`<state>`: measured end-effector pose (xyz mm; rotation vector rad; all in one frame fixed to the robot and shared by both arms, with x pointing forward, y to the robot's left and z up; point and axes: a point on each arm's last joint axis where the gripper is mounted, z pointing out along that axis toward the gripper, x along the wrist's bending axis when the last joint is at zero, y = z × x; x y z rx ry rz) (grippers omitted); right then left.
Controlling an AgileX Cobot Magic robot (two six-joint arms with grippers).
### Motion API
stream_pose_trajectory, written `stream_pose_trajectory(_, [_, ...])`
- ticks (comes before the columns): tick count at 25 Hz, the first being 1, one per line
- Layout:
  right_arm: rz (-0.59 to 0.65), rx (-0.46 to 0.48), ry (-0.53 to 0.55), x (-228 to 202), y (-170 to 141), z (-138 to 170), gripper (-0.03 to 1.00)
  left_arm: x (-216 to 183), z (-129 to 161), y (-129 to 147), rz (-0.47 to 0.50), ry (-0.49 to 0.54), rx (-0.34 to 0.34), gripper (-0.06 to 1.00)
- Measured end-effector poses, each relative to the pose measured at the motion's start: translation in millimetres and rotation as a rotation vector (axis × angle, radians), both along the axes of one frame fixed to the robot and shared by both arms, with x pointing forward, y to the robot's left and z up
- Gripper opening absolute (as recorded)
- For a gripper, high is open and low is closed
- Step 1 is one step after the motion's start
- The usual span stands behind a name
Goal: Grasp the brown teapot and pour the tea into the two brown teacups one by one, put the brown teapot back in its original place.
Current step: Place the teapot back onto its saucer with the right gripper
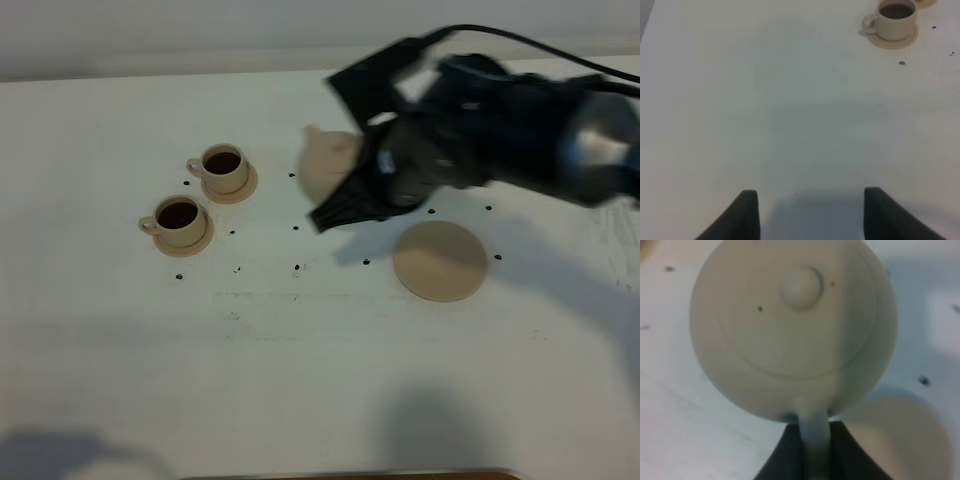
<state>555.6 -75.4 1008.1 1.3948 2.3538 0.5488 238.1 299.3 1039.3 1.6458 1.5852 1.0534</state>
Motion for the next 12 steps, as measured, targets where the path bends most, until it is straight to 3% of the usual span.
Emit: stream_pose_trajectory(12, [-0.293,0.049,0.041,-31,-109,-25,0.08,0,0,0,0.0,0.0,0.0,0.53])
